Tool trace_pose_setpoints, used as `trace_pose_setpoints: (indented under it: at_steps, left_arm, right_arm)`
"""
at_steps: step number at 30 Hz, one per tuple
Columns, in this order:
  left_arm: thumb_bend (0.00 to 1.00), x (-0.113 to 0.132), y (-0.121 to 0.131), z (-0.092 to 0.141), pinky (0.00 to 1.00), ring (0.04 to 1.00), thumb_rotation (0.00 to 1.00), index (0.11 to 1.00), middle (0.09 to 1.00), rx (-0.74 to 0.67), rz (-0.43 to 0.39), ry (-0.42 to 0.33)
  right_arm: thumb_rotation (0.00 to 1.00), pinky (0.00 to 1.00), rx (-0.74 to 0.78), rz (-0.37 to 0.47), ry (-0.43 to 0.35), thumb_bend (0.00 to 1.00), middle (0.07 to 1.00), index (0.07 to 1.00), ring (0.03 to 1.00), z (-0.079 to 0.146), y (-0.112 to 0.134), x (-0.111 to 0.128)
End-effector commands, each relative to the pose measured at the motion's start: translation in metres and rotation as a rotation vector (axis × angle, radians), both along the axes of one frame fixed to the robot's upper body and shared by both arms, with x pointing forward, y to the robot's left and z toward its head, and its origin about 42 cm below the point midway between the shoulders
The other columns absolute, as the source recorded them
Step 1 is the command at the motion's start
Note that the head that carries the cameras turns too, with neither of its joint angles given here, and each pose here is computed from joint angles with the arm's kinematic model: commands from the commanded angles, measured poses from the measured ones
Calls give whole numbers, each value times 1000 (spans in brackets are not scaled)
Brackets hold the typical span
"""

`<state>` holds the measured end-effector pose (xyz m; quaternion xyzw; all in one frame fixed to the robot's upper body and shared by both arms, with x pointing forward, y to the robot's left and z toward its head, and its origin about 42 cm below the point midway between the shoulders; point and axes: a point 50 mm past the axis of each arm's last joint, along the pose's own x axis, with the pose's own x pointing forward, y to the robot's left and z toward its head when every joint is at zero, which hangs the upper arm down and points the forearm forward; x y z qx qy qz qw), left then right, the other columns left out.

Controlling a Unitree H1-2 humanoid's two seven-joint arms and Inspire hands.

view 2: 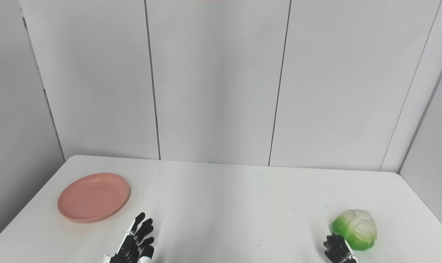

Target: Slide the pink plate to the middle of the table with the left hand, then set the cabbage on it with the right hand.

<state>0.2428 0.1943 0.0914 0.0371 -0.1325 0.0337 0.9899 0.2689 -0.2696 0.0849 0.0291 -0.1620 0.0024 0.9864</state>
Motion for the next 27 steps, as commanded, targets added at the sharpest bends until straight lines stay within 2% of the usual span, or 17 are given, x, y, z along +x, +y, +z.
trace_pose_setpoints:
  at_steps: [1, 10, 13, 14, 16, 19, 20, 27]
  left_arm:
    - [547, -17, -2, -46, 838, 898, 675, 911, 907, 0, 11, 194]
    - [567, -19, 2, -40, 834, 892, 669, 911, 902, -2, 15, 181]
    - [585, -18, 7, -34, 855, 894, 655, 920, 904, -28, 25, 146]
    - [604, -18, 8, -32, 862, 896, 679, 928, 907, -33, 28, 136]
    - [615, -15, 14, -24, 859, 896, 708, 935, 911, -44, 39, 103]
    - [700, -11, 20, -8, 873, 903, 757, 952, 923, -90, 47, 70]
    - [757, -8, 23, 1, 864, 896, 768, 945, 920, -108, 47, 48]
    - [793, 12, 39, 50, 822, 878, 793, 916, 905, -120, 57, -97]
  right_arm:
    - [726, 906, 19, -42, 179, 666, 884, 874, 885, -45, -10, 3]
    - [720, 893, 11, -39, 169, 687, 871, 855, 873, -41, -6, 1]
    - [719, 887, 8, -39, 162, 695, 869, 854, 870, -37, -3, 1]
    - [724, 888, 8, -39, 160, 702, 870, 853, 872, -36, -2, 2]
    - [730, 886, 3, -42, 157, 707, 870, 852, 871, -34, 0, 3]
    - [717, 874, 5, -43, 150, 691, 859, 841, 859, -33, 4, 4]
    - [714, 873, 2, -42, 146, 675, 856, 838, 857, -32, 5, 4]
    - [716, 859, -6, -43, 144, 683, 849, 839, 850, -32, 10, 4]
